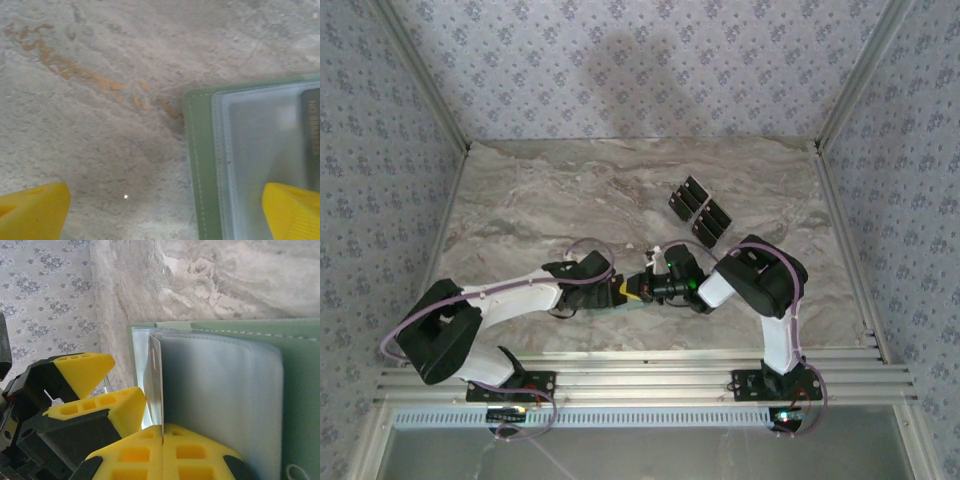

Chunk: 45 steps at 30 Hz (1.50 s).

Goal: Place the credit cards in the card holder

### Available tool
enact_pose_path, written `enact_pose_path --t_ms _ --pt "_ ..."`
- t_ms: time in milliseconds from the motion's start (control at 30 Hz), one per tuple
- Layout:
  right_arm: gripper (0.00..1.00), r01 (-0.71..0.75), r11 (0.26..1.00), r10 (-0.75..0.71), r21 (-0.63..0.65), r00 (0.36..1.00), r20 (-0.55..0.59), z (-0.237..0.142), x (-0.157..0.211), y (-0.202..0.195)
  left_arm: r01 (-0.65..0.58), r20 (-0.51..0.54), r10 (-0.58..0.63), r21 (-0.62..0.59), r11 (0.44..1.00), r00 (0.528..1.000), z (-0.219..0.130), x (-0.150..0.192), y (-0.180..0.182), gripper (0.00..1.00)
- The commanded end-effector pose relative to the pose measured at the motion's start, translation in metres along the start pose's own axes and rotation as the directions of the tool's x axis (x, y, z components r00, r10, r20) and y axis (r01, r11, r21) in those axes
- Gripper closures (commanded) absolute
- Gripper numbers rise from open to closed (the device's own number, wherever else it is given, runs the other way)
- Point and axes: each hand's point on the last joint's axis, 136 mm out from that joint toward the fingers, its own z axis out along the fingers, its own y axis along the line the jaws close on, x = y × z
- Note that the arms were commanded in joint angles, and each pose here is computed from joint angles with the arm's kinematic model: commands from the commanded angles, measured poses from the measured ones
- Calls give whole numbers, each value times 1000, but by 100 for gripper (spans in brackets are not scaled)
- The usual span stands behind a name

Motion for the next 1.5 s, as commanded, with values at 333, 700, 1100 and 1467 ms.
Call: enact_pose_path --t_ms 333,700,1100,1467 --pt "61 -30 985 33 173 999 -16 -4 7 -20 142 9 -142 -76 987 990 -10 2 50 0" --pt "49 98 948 -102 303 995 -2 -29 -2 8 156 24 -154 -74 985 988 -5 5 54 0" --pt "73 266 815 -256 514 962 -92 -48 -12 12 147 43 -144 -82 986 989 2 1 54 0" --pt "93 312 759 -270 571 950 -160 -30 -10 0 132 32 -130 -107 985 991 8 5 58 0"
